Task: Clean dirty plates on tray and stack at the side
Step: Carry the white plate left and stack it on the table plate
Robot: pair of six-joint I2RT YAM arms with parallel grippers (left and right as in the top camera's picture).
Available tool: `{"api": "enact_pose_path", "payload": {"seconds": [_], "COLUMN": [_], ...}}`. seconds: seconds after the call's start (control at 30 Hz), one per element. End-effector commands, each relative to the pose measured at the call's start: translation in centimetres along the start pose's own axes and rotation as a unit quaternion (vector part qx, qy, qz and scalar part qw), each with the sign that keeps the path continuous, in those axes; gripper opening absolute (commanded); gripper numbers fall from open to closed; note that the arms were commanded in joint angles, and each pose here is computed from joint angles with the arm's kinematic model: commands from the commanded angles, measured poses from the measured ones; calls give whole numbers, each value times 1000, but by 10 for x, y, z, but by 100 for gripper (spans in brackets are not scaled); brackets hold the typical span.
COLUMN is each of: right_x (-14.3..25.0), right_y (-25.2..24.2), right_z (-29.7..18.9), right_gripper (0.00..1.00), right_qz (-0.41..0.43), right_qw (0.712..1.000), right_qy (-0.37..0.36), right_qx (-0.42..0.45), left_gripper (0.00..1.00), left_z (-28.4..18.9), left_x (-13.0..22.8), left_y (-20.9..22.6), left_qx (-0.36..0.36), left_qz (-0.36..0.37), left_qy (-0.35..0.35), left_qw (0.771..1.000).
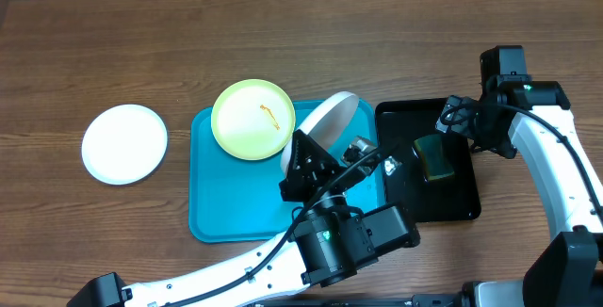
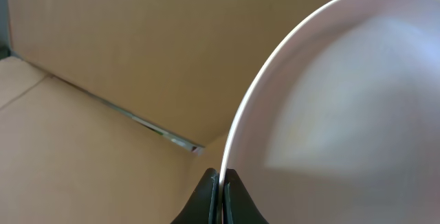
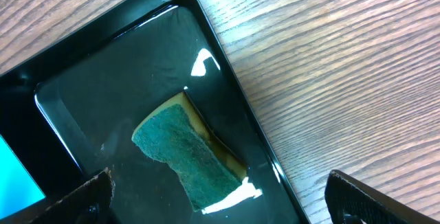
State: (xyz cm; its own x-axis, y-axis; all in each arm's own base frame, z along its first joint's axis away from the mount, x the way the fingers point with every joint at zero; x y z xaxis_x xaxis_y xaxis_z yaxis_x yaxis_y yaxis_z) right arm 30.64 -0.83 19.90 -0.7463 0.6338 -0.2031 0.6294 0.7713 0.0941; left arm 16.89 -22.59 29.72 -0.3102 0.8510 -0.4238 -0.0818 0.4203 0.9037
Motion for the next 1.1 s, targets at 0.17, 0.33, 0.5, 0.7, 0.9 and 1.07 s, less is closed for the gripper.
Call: {"api": "enact_pose_path", "payload": {"seconds": [0.17,0.33,0.5,0.7,0.9,1.07], "right_x": [-1,-1,-1,-1,-1,-1], "right_y": [-1,-1,-1,-1,-1,-1], "right_z": [-1,-1,-1,-1,-1,-1], "right_gripper": [100,100,100,100,100,100], "right_qz": [4,4,4,4,4,4], "right_qw": [1000,1000,1000,1000,1000,1000], "right_qy": [-3,-3,-3,-3,-3,-3], "right_qx": [-3,-3,-3,-3,-3,-3], "left_gripper": [4,4,4,4,4,4], "left_z": [13,55,127,201,222,216], "left_x": [-4,11,55,152,255,323], "left_y": [-19,-29,-18,27,76,100], "left_qx": [185,292,356,342,245,131], "left_qz": [-128,-225,-333,-496,-610,-623], "left_qy": [39,138,258,364,420,479], "left_qw": [974,919,834,710,626,605]}}
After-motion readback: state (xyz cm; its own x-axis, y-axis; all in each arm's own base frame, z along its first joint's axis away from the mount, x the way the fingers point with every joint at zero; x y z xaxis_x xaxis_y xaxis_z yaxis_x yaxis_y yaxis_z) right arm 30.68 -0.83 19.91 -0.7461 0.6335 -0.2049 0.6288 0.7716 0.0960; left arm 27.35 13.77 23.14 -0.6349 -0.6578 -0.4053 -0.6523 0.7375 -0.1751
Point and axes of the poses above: each gripper's point midway between its finger pads, its own z axis out along the fingers, its own y axis along the line the jaws close on, x = y × z, the point moved 9 cm from there along -z, back along the fingers, and after that the axes turned 15 degrees about z, right-handed, at the moved point
